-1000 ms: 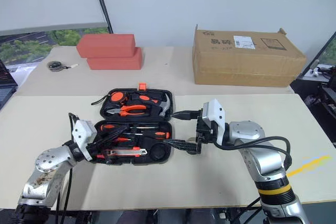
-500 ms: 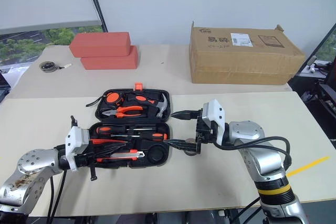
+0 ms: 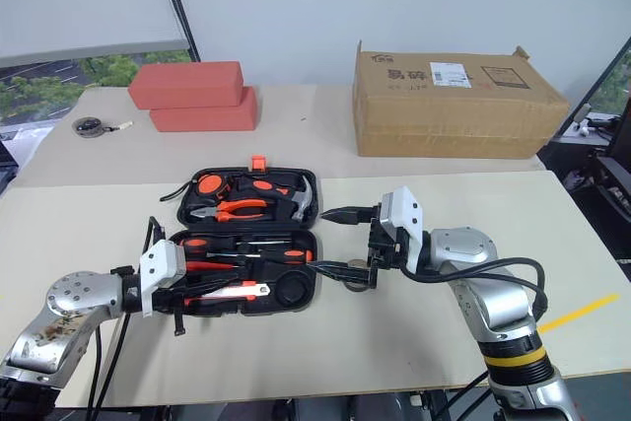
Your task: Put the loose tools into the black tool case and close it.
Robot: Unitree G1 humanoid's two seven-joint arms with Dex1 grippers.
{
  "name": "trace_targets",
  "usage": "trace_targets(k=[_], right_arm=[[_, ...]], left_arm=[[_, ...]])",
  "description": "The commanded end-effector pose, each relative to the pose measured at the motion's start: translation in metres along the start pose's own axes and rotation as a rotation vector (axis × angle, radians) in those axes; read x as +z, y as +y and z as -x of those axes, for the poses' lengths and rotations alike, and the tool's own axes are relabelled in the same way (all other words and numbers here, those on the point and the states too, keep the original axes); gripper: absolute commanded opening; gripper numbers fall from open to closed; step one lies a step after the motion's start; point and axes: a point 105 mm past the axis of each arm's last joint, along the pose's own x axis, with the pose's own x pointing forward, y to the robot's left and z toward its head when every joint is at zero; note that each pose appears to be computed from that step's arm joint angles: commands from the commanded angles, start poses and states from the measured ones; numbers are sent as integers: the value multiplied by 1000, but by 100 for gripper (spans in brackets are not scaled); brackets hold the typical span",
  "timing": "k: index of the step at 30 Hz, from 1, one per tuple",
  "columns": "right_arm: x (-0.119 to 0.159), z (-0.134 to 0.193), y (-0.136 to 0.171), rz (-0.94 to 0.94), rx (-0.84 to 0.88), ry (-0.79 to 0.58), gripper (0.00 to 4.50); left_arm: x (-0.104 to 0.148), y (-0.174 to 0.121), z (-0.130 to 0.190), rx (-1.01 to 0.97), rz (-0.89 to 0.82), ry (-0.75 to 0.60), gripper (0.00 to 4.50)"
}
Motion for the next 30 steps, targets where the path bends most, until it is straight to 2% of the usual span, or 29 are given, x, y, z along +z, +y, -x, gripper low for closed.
trace_targets(k=[1, 9, 19, 23, 27, 30], right_arm=[[10, 1, 3, 48, 9, -23, 450], [9, 1, 4, 49, 17, -13, 450], [9, 3, 5, 52, 26, 3, 450], [8, 5, 6, 51, 26, 10, 450], [4, 8, 6, 49, 22, 35, 450], [-6, 13, 7, 40, 14, 104, 450]], left_arm=[[-28, -17, 2, -78, 69, 111, 12], [-55, -24, 3, -113, 35, 232, 12], [-67, -20, -6, -107, 38, 225, 12], [-57, -10, -2, -63, 33, 162, 12], [-16, 14, 9, 39, 107, -49, 12], [7, 26, 16, 85, 111, -119, 12]])
